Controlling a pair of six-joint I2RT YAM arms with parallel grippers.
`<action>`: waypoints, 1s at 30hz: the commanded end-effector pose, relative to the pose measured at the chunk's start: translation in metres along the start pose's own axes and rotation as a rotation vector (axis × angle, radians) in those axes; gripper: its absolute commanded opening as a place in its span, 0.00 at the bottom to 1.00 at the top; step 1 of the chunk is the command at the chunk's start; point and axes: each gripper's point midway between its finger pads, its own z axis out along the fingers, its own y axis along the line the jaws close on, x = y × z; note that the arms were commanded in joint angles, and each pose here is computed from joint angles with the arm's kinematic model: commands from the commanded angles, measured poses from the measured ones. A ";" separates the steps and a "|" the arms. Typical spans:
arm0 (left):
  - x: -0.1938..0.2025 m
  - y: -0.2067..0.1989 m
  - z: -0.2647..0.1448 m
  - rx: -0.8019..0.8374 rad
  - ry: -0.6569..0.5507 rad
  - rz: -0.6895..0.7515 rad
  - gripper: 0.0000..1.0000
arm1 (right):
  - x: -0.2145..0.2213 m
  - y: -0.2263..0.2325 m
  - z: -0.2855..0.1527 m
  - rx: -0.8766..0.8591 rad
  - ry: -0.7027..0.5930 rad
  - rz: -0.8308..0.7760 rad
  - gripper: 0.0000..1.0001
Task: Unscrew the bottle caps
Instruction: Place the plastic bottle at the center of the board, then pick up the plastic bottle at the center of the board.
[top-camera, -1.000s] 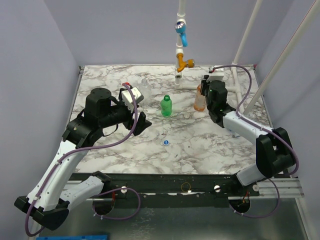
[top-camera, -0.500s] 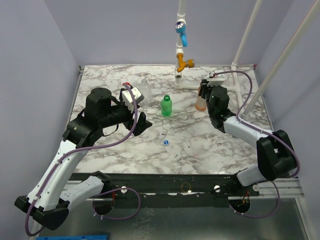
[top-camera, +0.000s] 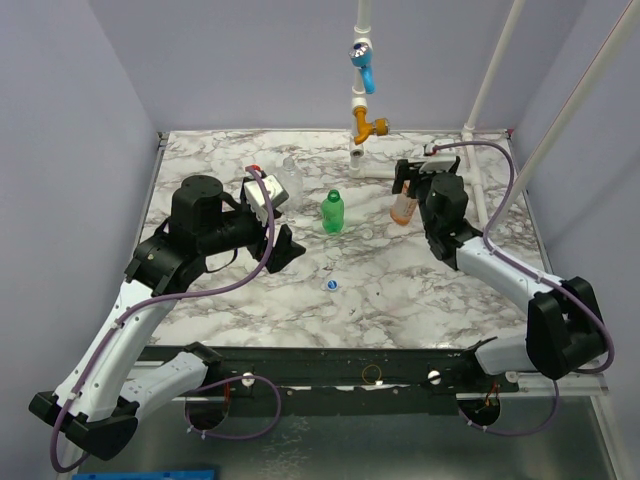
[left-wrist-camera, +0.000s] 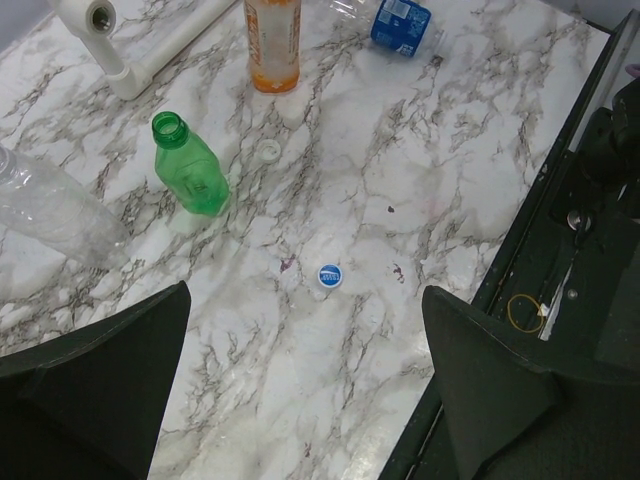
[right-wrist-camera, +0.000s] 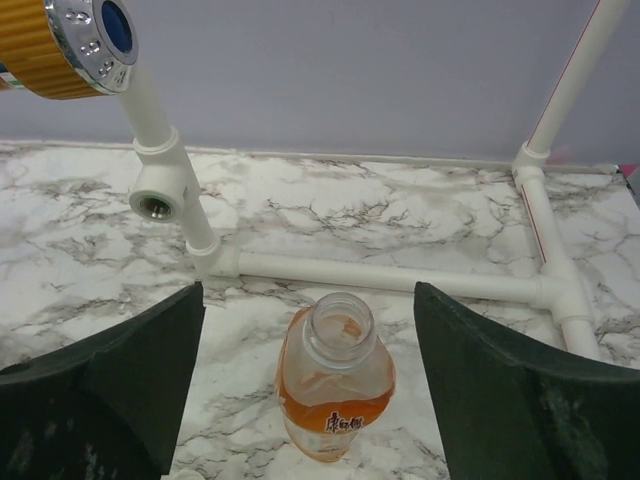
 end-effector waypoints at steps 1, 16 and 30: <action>-0.014 -0.006 -0.004 0.025 -0.038 0.006 0.99 | -0.023 -0.010 -0.006 0.035 -0.012 0.018 0.91; -0.023 -0.009 -0.009 0.030 -0.061 0.021 0.99 | 0.044 -0.151 -0.060 0.424 0.290 0.325 1.00; -0.025 -0.017 -0.014 0.052 -0.077 0.012 0.99 | 0.154 -0.156 -0.073 0.516 0.601 0.348 1.00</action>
